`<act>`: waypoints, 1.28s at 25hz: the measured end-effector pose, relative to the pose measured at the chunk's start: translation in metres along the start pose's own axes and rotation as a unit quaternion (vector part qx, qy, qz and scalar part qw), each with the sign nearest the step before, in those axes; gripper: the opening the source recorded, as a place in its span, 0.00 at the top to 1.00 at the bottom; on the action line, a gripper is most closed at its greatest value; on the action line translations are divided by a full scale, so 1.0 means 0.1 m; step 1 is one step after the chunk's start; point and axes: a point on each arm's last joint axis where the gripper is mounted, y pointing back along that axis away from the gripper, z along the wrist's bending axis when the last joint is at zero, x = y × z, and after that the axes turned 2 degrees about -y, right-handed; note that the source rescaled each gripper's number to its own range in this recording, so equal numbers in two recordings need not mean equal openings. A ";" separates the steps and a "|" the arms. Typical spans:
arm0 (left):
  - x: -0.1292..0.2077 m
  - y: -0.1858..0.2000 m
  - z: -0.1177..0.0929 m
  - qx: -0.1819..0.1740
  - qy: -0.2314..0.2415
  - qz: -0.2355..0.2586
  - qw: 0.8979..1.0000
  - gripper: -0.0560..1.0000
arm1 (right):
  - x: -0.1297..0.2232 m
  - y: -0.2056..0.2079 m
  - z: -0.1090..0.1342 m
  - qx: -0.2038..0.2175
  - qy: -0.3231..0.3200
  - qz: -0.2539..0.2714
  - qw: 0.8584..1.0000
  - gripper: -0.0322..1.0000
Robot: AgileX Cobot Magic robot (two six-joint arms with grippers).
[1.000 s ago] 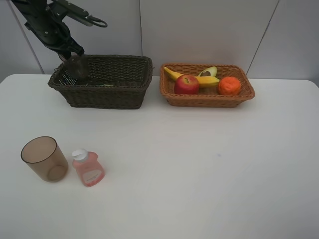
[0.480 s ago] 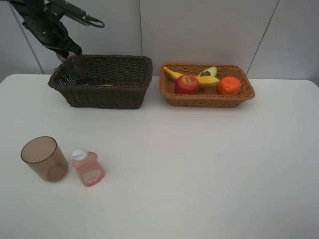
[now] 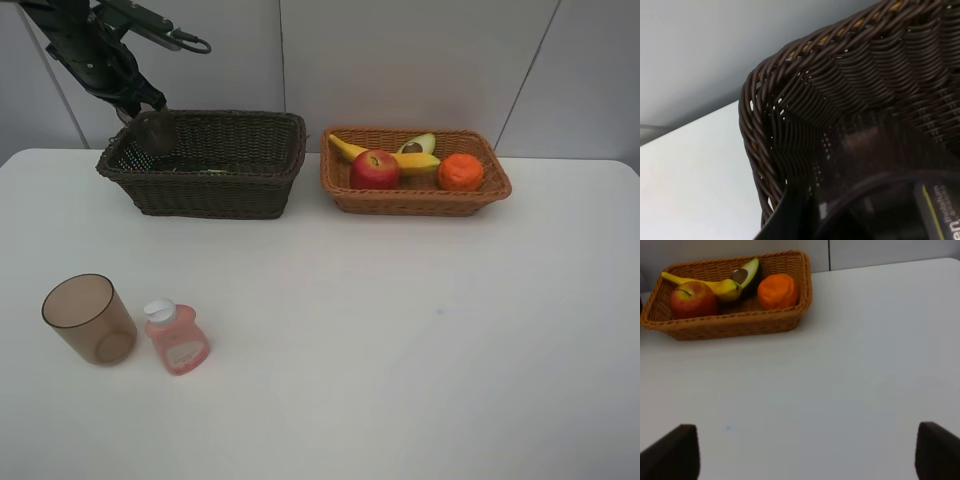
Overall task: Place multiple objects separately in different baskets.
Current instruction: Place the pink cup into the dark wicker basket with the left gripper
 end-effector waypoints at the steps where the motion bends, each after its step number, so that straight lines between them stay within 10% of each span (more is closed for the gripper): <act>1: 0.00 0.00 0.00 0.000 -0.003 0.000 1.000 0.71 | 0.00 0.00 0.00 0.000 0.000 0.000 1.000 0.15; 8: 0.00 0.00 -0.01 0.004 -0.010 0.001 1.000 0.08 | 0.00 0.00 0.00 0.000 0.000 0.000 1.000 0.15; 32: 0.05 0.21 -0.01 0.025 -0.008 0.041 0.999 0.04 | 0.00 0.00 0.00 0.000 0.000 0.000 1.000 0.15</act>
